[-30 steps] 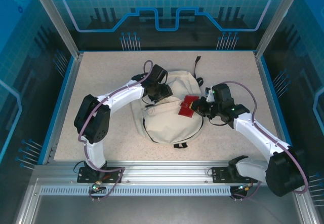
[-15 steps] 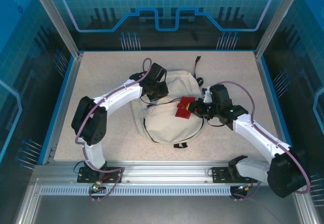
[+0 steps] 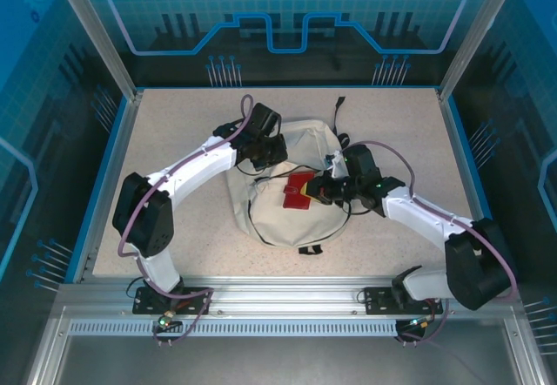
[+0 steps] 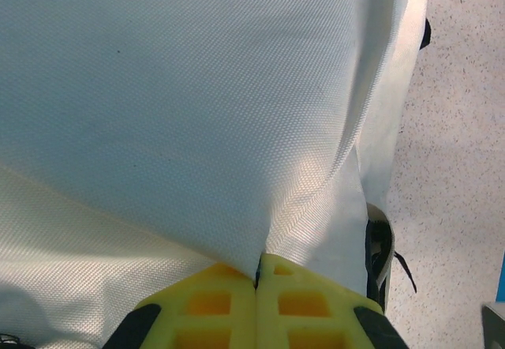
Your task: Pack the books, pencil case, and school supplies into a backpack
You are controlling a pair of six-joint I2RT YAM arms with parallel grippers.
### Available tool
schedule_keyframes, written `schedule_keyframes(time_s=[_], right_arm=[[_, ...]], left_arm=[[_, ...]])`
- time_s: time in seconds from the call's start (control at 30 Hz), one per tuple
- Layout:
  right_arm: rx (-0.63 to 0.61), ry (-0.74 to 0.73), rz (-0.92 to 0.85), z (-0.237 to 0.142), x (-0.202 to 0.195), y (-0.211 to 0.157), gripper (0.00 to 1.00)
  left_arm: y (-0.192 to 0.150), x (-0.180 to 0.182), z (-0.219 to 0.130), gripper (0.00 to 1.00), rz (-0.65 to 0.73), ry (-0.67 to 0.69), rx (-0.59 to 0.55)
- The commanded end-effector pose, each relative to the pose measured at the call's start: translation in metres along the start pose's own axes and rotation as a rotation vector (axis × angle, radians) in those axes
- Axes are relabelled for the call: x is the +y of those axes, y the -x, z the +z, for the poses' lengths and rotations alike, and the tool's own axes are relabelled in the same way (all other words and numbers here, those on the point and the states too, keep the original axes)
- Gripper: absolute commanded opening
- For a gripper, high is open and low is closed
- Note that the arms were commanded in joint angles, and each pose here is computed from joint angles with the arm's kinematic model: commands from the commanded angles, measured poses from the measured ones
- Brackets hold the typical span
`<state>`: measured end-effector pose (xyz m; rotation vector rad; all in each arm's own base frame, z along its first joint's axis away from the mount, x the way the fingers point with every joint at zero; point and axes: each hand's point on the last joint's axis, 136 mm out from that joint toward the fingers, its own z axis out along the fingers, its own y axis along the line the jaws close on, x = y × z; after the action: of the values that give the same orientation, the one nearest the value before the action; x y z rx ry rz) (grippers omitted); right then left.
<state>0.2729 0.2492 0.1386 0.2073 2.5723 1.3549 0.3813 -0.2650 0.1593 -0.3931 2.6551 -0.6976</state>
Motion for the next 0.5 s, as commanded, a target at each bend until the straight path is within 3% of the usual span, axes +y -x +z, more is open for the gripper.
schedule_keyframes(time_s=[0.0,0.47], right_arm=[[-0.039,0.061,0.038,0.001,0.013,0.024,0.05],[-0.321,0.081,0.255,0.01,-0.007,0.089,0.05]], left_arm=[[0.009,-0.03,-0.031,0.0,0.052,-0.115,-0.033],[0.001,-0.027,-0.02,0.0,0.042,-0.123,0.016]])
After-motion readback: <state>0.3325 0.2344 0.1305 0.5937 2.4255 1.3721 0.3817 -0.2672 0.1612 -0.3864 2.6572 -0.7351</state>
